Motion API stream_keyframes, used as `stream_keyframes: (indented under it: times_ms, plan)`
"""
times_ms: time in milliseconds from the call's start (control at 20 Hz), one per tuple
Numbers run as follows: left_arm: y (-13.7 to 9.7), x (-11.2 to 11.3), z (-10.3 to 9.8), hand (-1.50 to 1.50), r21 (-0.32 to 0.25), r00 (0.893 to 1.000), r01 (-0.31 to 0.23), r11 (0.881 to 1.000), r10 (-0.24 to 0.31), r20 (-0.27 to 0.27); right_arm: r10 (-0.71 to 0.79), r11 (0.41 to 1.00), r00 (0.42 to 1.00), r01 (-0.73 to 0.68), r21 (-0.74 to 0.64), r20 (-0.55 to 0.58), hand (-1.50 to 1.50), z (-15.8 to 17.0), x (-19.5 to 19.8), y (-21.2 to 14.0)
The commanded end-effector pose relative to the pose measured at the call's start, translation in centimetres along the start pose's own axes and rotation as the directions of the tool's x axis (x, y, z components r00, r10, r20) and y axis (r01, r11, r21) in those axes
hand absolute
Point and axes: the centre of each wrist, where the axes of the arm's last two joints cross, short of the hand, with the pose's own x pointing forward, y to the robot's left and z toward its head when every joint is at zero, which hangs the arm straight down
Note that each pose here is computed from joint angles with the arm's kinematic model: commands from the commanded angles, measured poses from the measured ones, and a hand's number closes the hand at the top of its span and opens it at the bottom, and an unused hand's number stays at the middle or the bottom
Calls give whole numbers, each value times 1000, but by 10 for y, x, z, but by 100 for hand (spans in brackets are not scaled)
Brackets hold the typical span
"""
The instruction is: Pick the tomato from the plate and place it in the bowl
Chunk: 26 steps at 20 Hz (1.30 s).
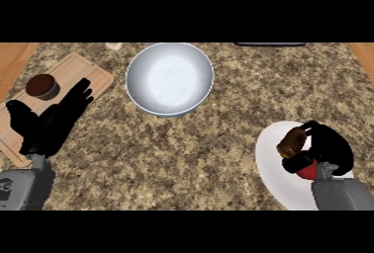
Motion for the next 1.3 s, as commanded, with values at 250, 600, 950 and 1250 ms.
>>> stream_keyframes:
  times_ms: [250,600,950,1250]
  plan:
    - [-5,-2,16,0,2,1000,1,1000,-1,-18,154,981,816,-192,10,557,150,39,16,-10]
    - [-1,8,10,0,17,1000,4,1000,-4,0,156,987,748,-133,-85,645,150,99,13,-78]
    - [2,12,-8,0,9,1000,2,1000,-2,-4,242,968,719,-128,-217,652,150,157,16,-142]
    - [11,-8,1,0,1,1000,8,1000,-8,3,259,957,687,-89,-275,679,150,195,67,-165]
